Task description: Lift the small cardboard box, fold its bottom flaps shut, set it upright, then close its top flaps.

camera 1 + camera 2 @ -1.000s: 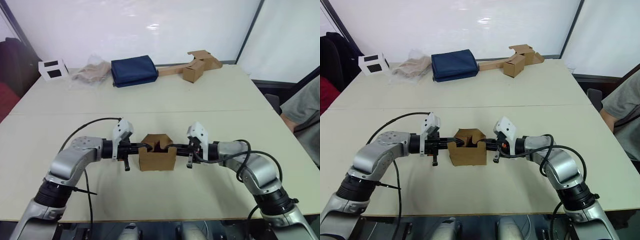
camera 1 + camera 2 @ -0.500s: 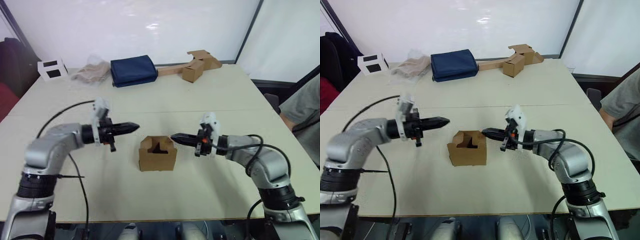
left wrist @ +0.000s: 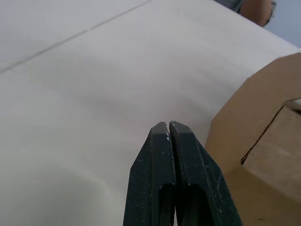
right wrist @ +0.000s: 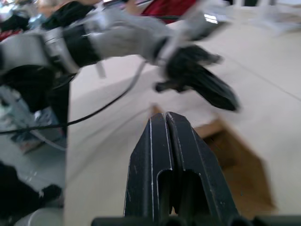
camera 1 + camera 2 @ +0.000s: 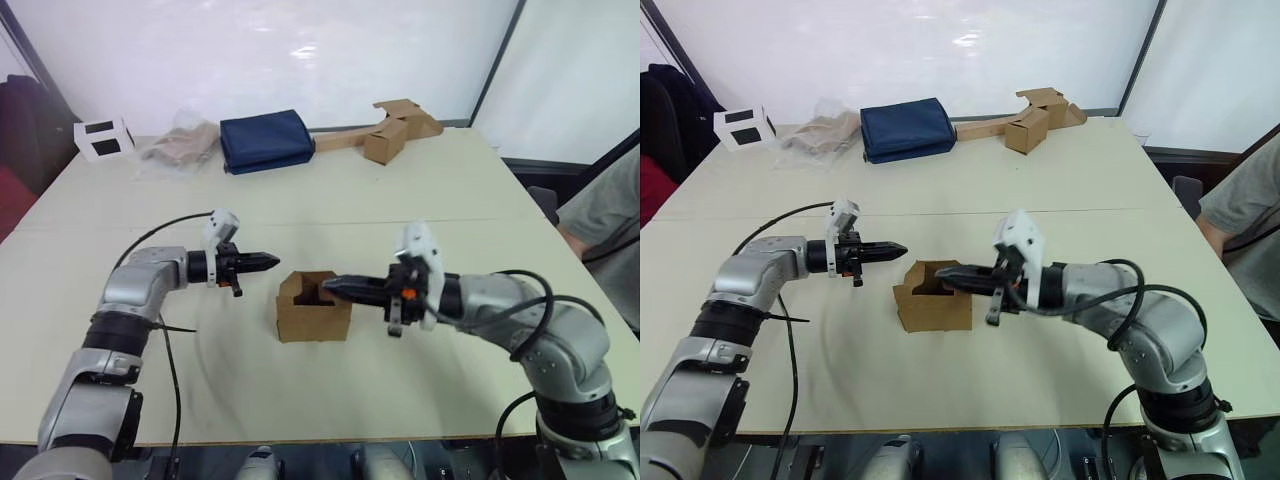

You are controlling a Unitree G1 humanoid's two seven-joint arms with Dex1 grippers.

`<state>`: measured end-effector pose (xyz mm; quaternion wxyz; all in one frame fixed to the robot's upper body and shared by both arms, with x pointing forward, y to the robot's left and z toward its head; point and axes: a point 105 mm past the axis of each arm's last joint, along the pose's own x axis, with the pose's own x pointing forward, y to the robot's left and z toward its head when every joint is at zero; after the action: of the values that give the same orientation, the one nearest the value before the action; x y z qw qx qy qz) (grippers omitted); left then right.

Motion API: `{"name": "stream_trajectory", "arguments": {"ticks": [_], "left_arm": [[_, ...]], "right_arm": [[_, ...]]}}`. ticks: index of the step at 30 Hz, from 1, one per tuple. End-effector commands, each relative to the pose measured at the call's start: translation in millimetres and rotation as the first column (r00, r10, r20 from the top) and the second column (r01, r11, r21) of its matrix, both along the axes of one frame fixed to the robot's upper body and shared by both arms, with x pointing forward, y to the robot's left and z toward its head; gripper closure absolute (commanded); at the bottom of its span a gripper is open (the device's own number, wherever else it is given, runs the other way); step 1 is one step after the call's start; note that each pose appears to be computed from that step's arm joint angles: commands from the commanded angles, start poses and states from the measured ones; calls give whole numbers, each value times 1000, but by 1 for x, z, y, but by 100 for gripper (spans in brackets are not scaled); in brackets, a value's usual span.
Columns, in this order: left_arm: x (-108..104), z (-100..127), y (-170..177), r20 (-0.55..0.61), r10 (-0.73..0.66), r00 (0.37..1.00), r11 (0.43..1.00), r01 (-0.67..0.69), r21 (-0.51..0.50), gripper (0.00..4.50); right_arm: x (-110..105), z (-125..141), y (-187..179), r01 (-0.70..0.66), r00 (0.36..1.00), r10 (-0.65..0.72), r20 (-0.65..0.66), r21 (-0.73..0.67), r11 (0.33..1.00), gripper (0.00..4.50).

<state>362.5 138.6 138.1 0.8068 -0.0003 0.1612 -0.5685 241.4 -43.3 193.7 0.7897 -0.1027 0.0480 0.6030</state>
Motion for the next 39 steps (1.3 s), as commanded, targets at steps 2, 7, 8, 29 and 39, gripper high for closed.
{"name": "stream_trajectory", "arguments": {"ticks": [2, 7, 8, 29, 39], "left_arm": [[-2, -1, -3, -46, -110, 993, 994, 110, 3, 445], [-4, -10, -8, -76, -172, 982, 984, 175, 37, 445], [-5, -11, -10, -78, -180, 981, 983, 183, 31, 445], [-2, -14, -15, -53, -146, 988, 989, 145, -17, 445], [-5, 28, 30, 77, 3, 997, 1000, -3, -6, 445]], "right_arm": [[-10, -2, 7, -24, 994, 34, 101, -96, 995, 450], [0, -13, 3, -8, 985, 42, 170, -195, 981, 450], [2, -15, 1, -1, 983, 39, 181, -207, 978, 450], [34, -39, 10, 15, 985, 23, 174, -214, 977, 450], [35, -33, 18, -8, 992, 23, 125, -115, 993, 450]]}}
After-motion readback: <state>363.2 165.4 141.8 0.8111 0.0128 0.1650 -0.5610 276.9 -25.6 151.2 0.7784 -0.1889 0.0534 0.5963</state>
